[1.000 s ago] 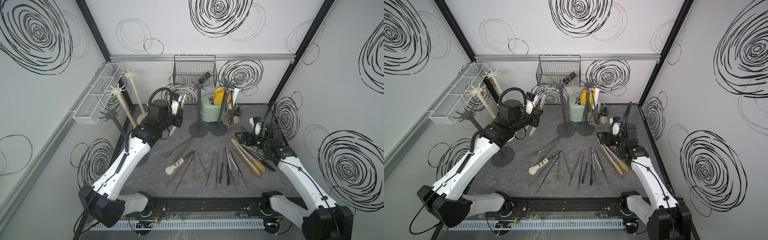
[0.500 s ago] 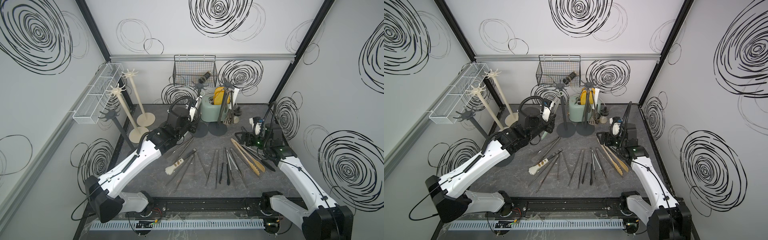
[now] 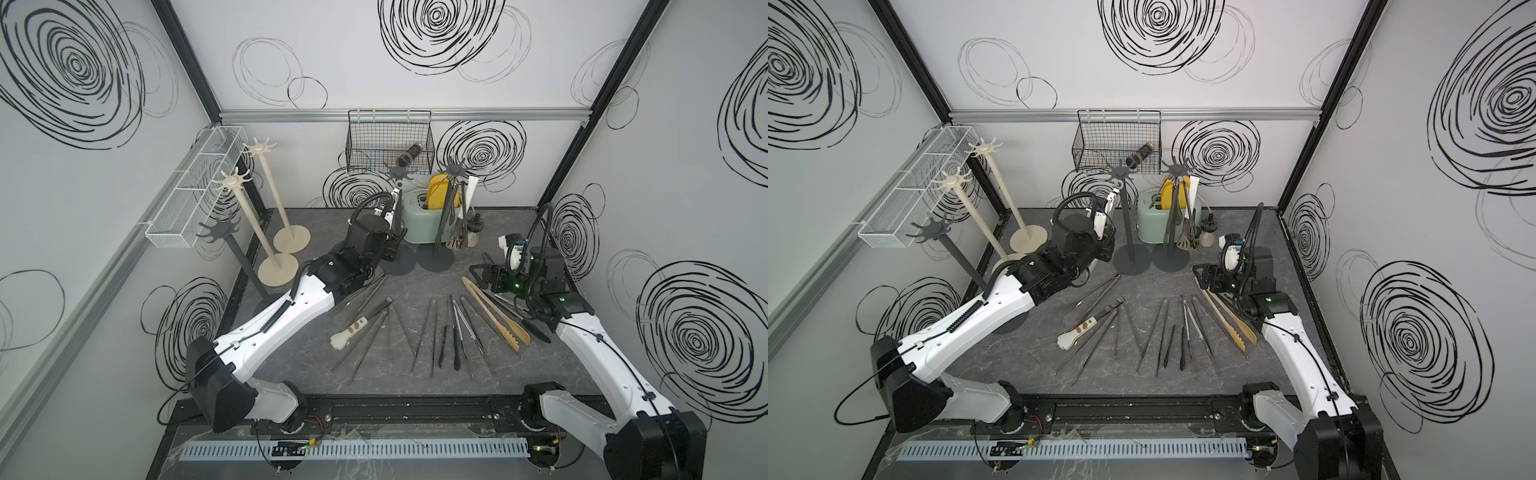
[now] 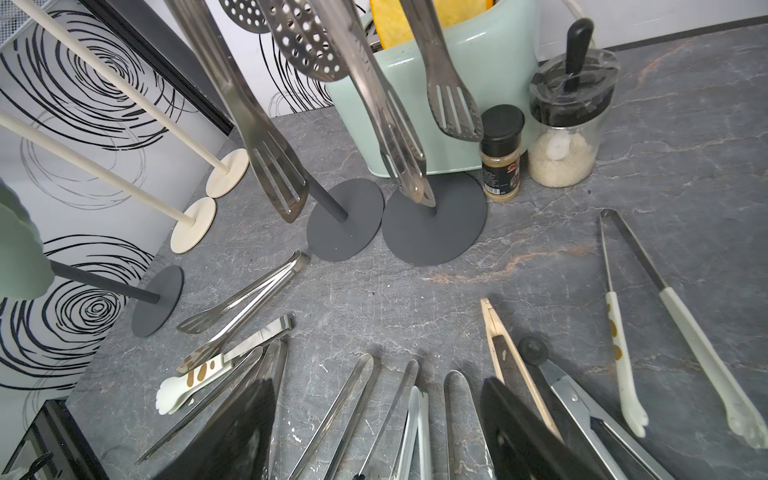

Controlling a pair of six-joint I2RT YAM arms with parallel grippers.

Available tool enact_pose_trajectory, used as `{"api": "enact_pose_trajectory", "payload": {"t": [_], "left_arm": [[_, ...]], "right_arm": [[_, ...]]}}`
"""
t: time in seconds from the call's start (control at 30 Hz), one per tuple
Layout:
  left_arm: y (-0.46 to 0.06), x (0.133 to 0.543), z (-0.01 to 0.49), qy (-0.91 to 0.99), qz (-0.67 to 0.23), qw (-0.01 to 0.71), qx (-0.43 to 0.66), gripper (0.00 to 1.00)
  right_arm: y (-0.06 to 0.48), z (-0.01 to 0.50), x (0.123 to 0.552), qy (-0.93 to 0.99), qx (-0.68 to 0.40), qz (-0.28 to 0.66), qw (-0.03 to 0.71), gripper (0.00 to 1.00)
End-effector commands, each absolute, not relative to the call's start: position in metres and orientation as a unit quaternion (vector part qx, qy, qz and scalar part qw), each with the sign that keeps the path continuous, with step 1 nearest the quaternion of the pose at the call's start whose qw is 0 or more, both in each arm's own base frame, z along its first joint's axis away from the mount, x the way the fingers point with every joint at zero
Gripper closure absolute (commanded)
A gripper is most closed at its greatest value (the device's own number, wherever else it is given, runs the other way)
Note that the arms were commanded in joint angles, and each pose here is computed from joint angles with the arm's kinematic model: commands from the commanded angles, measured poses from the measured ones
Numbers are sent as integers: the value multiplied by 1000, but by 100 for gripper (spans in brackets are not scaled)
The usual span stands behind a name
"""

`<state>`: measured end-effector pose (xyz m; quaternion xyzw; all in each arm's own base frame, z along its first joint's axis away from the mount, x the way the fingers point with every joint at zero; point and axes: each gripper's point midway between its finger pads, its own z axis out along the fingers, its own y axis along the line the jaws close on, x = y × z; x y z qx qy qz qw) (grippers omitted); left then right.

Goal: Hang food tongs on kitchen utensil racks
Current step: Hang the food tongs on the rack.

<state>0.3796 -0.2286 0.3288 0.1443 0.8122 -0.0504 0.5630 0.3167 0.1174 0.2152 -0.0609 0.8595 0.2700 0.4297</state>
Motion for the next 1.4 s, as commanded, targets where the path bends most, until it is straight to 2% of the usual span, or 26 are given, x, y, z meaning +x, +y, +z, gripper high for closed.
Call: {"api": "enact_pose_trajectory", "payload": {"t": [0.0,0.53,1.0,1.1,1.37], "left_arm": [[-234,385,353,792,-77,592,128,100],[-228,396,342,799,-70,585,121,100],[-237,409,292,818,-67,555,135,99],[-239,409,281,822,-71,548,138,88],[-242,413,277,820,-80,547,144,73]], "right_arm": [[117,221,318,855,-69,268,438,20],[118,217,319,857,-69,269,434,20],[117,213,320,860,-66,267,430,20],[116,211,321,862,-64,265,428,20],[113,207,322,866,-57,260,423,19]]}}
